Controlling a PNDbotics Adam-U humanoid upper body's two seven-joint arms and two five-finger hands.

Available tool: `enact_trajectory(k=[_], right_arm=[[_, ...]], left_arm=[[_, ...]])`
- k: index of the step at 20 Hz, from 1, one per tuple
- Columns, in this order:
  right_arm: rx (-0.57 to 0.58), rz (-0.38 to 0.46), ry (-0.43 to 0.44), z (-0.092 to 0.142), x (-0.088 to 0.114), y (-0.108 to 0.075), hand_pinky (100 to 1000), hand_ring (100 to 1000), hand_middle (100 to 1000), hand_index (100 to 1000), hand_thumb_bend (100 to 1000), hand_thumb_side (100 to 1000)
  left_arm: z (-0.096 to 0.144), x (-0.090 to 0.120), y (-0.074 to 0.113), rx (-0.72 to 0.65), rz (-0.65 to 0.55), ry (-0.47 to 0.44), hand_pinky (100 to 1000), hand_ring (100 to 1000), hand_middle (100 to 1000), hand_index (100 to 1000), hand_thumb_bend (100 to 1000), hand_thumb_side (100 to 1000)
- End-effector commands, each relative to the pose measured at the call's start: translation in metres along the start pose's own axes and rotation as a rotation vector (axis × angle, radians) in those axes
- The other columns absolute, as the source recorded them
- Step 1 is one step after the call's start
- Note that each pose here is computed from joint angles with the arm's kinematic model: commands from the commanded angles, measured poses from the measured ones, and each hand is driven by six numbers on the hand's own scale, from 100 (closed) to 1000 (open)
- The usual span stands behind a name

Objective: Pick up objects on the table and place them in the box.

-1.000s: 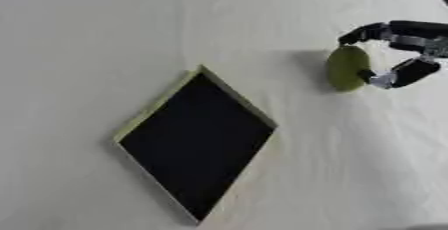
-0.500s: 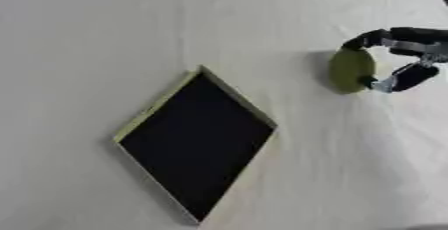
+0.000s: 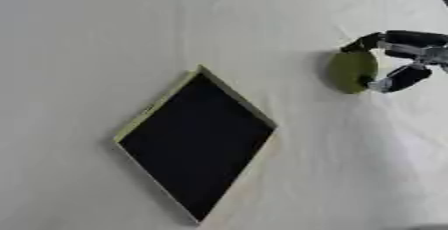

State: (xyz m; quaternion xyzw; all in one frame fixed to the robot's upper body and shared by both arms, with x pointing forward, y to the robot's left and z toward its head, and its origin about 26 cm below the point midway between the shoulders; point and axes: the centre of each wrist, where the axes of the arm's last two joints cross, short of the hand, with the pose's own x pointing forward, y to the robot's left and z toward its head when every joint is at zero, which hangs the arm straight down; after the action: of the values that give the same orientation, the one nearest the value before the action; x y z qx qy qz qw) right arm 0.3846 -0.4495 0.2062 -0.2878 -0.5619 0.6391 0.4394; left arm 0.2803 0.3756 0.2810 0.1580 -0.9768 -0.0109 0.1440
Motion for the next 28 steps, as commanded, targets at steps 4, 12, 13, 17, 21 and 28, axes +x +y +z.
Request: enact_trajectory(k=[4, 12, 13, 17, 21, 28], right_arm=[[-0.076, -0.026, -0.026, 0.003, 0.006, -0.009, 838, 803, 648, 738, 100, 100], [-0.189, -0.077, -0.084, 0.007, 0.022, -0.017, 766, 724, 582, 673, 100, 144], [-0.2, -0.083, -0.094, 0.007, 0.024, -0.019, 754, 707, 573, 664, 100, 148], [-0.257, -0.095, -0.145, 0.011, 0.037, -0.032, 727, 667, 551, 643, 100, 150], [-0.322, -0.116, -0.217, 0.015, 0.055, -0.049, 707, 640, 513, 611, 100, 179], [-0.395, -0.142, -0.366, 0.017, 0.092, -0.075, 699, 628, 495, 601, 100, 200]], left_arm=[[-0.008, 0.007, 0.001, -0.02, -0.007, -0.036, 501, 595, 602, 655, 100, 479], [-0.008, 0.007, 0.001, -0.019, -0.006, -0.036, 502, 596, 603, 656, 100, 478], [-0.008, 0.007, 0.001, -0.019, -0.006, -0.036, 502, 596, 603, 656, 100, 478], [-0.009, 0.007, 0.001, -0.018, -0.006, -0.037, 502, 596, 603, 656, 100, 477], [-0.009, 0.007, 0.001, -0.018, -0.007, -0.036, 502, 596, 603, 656, 100, 477], [-0.008, 0.007, 0.0, -0.017, -0.005, -0.035, 503, 597, 604, 656, 100, 477]])
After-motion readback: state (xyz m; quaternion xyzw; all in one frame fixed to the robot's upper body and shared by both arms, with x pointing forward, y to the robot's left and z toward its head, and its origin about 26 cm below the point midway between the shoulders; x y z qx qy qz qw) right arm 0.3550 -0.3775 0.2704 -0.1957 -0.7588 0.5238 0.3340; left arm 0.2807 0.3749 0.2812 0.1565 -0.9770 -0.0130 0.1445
